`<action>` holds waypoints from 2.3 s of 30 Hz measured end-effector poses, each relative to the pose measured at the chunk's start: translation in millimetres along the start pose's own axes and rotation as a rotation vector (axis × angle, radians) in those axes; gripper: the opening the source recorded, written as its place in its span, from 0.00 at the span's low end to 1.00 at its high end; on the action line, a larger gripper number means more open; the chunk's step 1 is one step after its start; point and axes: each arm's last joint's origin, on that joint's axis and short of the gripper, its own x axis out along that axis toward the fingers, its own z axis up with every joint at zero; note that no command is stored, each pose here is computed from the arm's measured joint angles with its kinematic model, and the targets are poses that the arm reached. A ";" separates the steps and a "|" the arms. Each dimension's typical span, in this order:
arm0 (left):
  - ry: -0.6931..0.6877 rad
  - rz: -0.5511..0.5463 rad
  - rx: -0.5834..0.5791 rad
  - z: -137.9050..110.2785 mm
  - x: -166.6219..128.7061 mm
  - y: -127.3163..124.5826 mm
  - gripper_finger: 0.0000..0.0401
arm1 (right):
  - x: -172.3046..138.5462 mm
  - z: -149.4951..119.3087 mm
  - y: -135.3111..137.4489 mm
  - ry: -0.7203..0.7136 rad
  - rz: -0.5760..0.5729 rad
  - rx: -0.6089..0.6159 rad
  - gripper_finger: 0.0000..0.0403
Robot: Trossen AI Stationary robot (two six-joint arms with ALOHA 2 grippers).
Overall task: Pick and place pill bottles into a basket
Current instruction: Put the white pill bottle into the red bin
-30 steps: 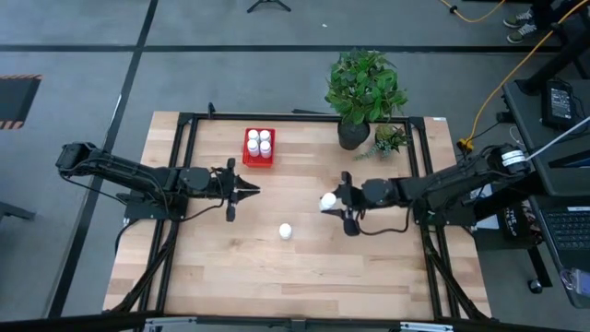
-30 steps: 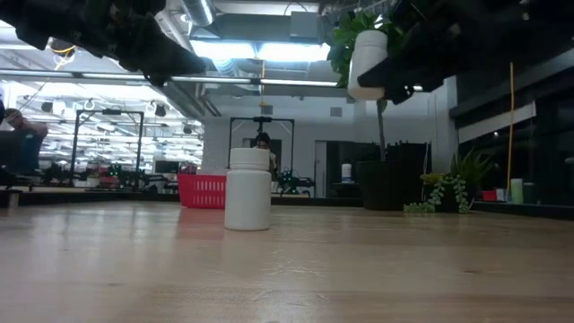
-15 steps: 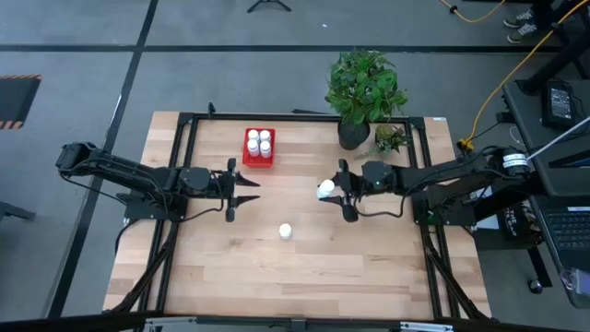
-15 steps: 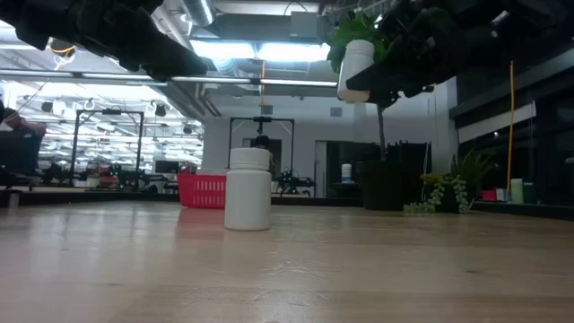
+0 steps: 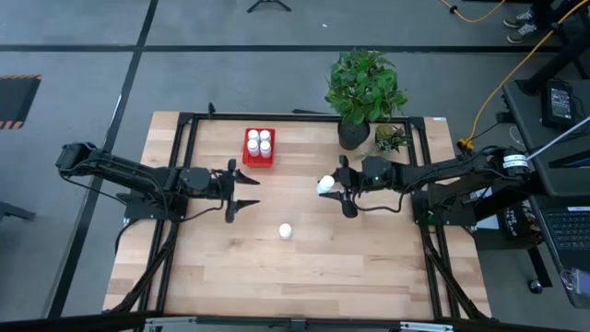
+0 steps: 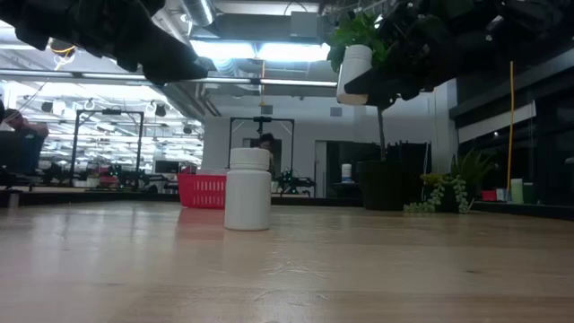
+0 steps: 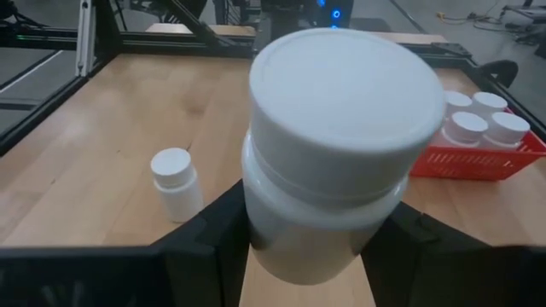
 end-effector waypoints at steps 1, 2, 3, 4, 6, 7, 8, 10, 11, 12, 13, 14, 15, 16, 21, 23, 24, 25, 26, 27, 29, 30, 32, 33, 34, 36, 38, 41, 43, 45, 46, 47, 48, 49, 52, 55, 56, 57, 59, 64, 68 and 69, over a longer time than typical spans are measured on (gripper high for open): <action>-0.001 0.001 -0.026 0.3 0.0 0.0 0.65 | 0.0 -0.1 0.0 0.002 0.000 0.000 0.42; -0.003 0.002 -0.051 1.4 0.1 0.1 0.65 | 0.0 -0.5 0.0 0.005 0.000 0.001 0.42; -0.008 0.005 -0.074 3.5 0.3 0.5 0.65 | 0.0 -0.8 0.0 0.008 0.000 0.002 0.42; -0.013 0.009 -0.091 6.3 0.7 0.8 0.65 | 0.0 -1.1 0.1 0.011 0.000 0.005 0.42; 0.003 0.014 -0.094 11.8 2.3 1.1 0.65 | 0.0 -1.3 0.1 0.014 0.000 0.009 0.42; 0.016 0.016 -0.086 14.4 4.0 0.7 0.65 | 0.0 -1.1 0.1 0.013 0.000 0.010 0.42; 0.030 0.023 -0.079 17.0 6.6 0.2 0.65 | 0.2 -0.5 0.0 0.016 0.001 0.010 0.42; 0.051 0.037 -0.057 22.9 13.9 -1.1 0.65 | 2.3 2.2 -0.4 0.035 0.002 0.012 0.42; 0.065 0.038 -0.040 25.1 18.1 -2.0 0.65 | 4.6 4.5 -0.8 0.047 0.002 0.014 0.42; 0.078 0.038 -0.021 26.7 22.3 -3.0 0.65 | 7.2 6.2 -1.2 0.066 0.003 0.016 0.42; 0.091 0.039 0.000 28.2 27.0 -4.0 0.65 | 11.2 8.0 -1.7 0.082 0.004 0.016 0.42; 0.100 0.042 0.019 29.1 31.3 -4.7 0.65 | 16.0 10.5 -2.4 0.088 0.005 0.013 0.42; 0.110 0.044 0.030 29.6 35.0 -4.8 0.65 | 20.5 11.6 -2.9 0.096 0.009 0.004 0.42; 0.120 0.050 0.033 30.5 39.4 -4.4 0.65 | 25.5 12.2 -3.1 0.102 0.022 -0.006 0.42; 0.180 0.089 -0.005 33.9 61.6 4.3 0.65 | 45.2 11.8 -4.4 0.134 0.054 -0.025 0.42; 0.227 0.088 -0.010 38.5 68.2 7.7 0.65 | 49.9 14.8 -5.0 0.126 0.056 -0.030 0.42; 0.257 0.095 -0.010 41.6 71.0 9.7 0.65 | 50.2 15.4 -5.1 0.124 0.056 -0.030 0.42; 0.280 0.102 -0.009 45.7 73.8 11.4 0.65 | 50.3 16.1 -5.2 0.123 0.056 -0.030 0.42; 0.302 0.108 -0.009 50.0 75.5 13.0 0.65 | 50.7 16.5 -5.2 0.121 0.056 -0.031 0.42; 0.323 0.115 -0.008 53.7 76.8 14.6 0.65 | 50.8 16.3 -5.2 0.124 0.056 -0.031 0.42; 0.324 0.124 -0.012 63.9 82.4 17.1 0.65 | 50.8 16.4 -5.2 0.122 0.056 -0.032 0.42; 0.336 0.129 -0.012 67.2 83.2 18.4 0.65 | 50.8 16.5 -5.2 0.122 0.056 -0.033 0.42; 0.341 0.131 -0.014 74.7 86.4 20.4 0.65 | 50.7 16.1 -5.2 0.125 0.056 -0.035 0.42; 0.342 0.127 -0.019 78.5 88.1 21.6 0.65 | 50.7 15.8 -5.2 0.128 0.057 -0.036 0.42; 0.344 0.121 -0.023 81.8 88.8 22.5 0.65 | 50.7 15.8 -5.2 0.128 0.057 -0.043 0.42; 0.351 0.116 -0.046 87.2 91.7 24.3 0.65 | 50.7 15.8 -5.2 0.127 0.057 -0.057 0.42; 0.367 0.116 -0.060 91.2 95.6 25.2 0.65 | 50.7 15.9 -5.2 0.126 0.057 -0.061 0.42; 0.416 0.114 -0.072 95.8 104.4 26.1 0.66 | 50.7 16.2 -5.3 0.122 0.057 -0.062 0.42; 0.448 0.114 -0.070 97.0 110.6 26.3 0.66 | 50.7 16.2 -5.3 0.122 0.057 -0.068 0.42; 0.460 0.095 -0.062 101.0 120.3 25.8 0.66 | 50.7 15.8 -5.2 0.126 0.057 -0.070 0.42; 0.476 0.085 -0.046 102.1 122.3 25.5 0.66 | 50.7 15.8 -5.2 0.125 0.057 -0.071 0.42; 0.483 0.082 -0.031 103.8 125.2 25.4 0.66 | 50.7 15.9 -5.2 0.125 0.057 -0.072 0.42; 0.466 0.076 -0.020 108.3 129.6 25.0 0.66 | 50.7 15.9 -5.3 0.125 0.057 -0.072 0.42; 0.458 0.067 -0.011 111.1 132.7 24.4 0.66 | 50.7 15.8 -5.2 0.125 0.057 -0.072 0.42; 0.471 0.030 -0.008 116.9 137.1 23.2 0.66 | 50.7 16.1 -5.3 0.121 0.056 -0.071 0.42; 0.462 0.002 -0.017 120.6 140.1 22.2 0.66 | 50.8 16.6 -5.3 0.115 0.055 -0.072 0.42; 0.462 -0.005 -0.023 121.0 141.6 21.9 0.66 | 50.8 16.6 -5.3 0.115 0.055 -0.072 0.42; 0.457 -0.010 -0.025 121.9 143.7 21.7 0.66 | 50.8 16.6 -5.3 0.115 0.055 -0.073 0.42; 0.471 -0.017 -0.027 120.2 144.7 21.4 0.66 | 50.8 16.7 -5.3 0.114 0.055 -0.074 0.42; 0.481 -0.025 -0.029 114.9 152.4 21.2 0.66 | 50.8 17.1 -5.4 0.110 0.055 -0.074 0.42; 0.470 -0.028 -0.015 118.8 155.7 22.7 0.66 | 50.9 17.9 -5.4 0.102 0.053 -0.066 0.42; 0.457 -0.030 -0.010 122.1 156.0 22.7 0.66 | 50.9 18.1 -5.4 0.101 0.053 -0.060 0.42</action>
